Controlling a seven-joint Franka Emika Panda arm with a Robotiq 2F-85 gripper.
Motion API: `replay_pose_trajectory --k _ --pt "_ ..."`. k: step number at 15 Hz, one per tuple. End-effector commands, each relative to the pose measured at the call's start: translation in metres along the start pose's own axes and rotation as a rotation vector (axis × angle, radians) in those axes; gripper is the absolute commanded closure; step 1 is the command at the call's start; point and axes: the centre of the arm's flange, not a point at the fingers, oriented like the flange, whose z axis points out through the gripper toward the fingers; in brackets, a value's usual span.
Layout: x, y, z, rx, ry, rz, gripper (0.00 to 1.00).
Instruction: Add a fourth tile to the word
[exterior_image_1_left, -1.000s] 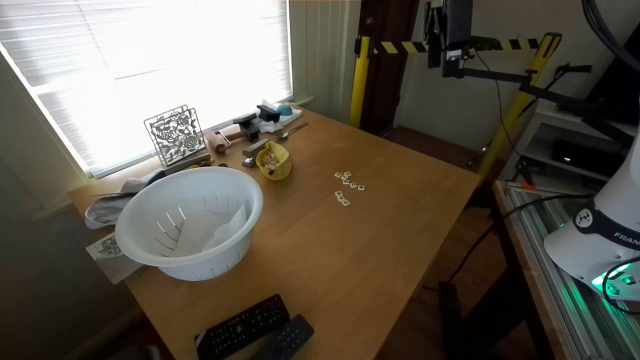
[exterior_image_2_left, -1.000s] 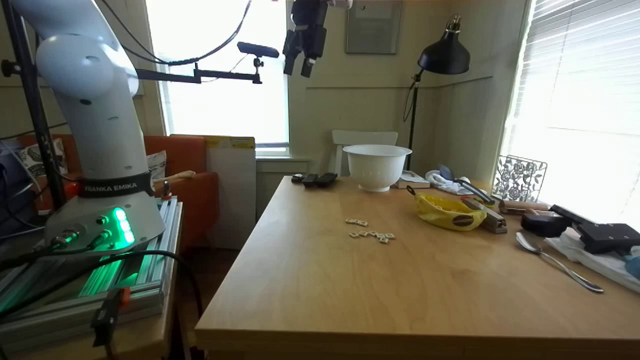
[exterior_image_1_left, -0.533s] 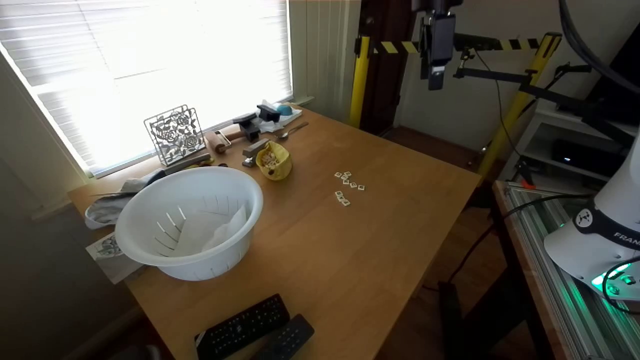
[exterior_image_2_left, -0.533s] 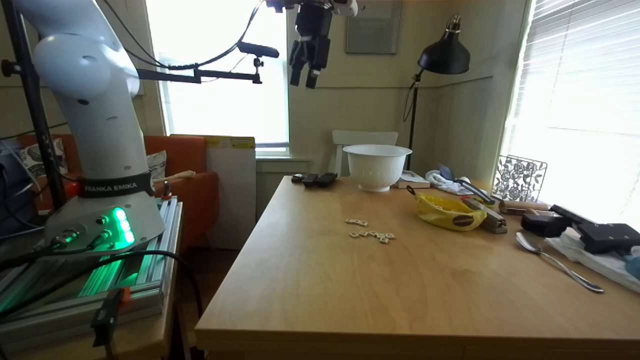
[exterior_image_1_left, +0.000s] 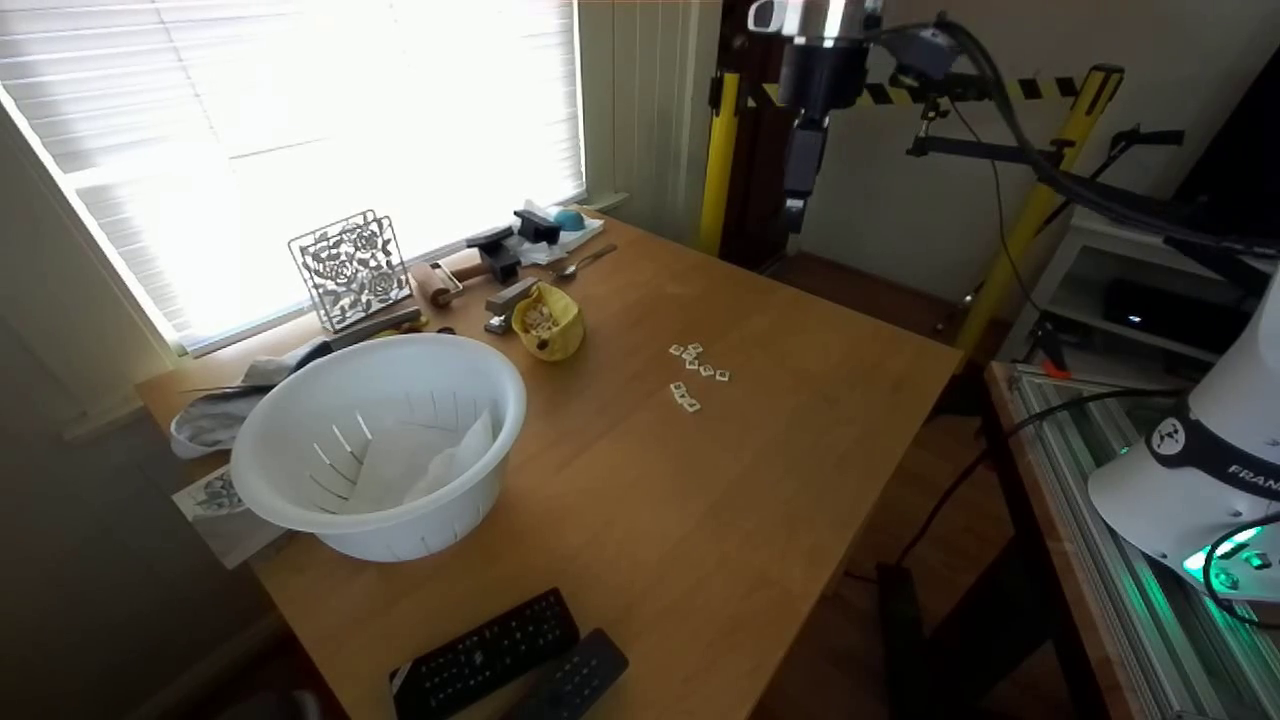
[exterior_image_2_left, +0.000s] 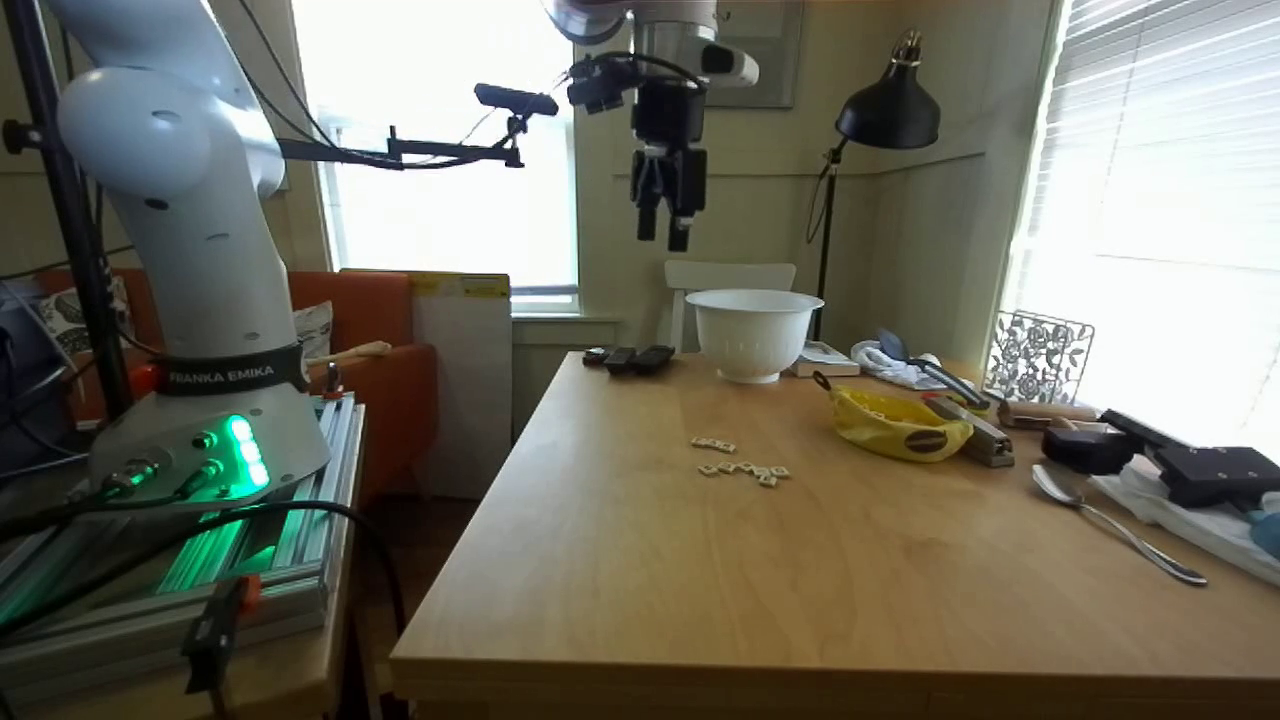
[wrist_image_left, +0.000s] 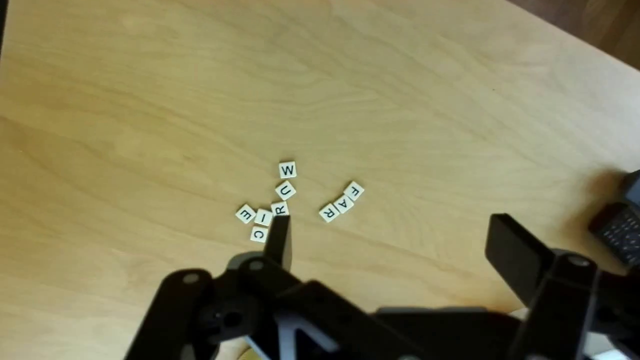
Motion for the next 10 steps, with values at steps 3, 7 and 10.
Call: replay_pose_trajectory --k 3,7,10 --pt "0.019 0.034 0.074 0.021 -0.038 0.062 0.0" --pt "0.013 0.032 0.077 -0.001 -0.057 0.065 0.0" --pt "0.014 0.032 0.075 -0.001 -0.055 0.065 0.0"
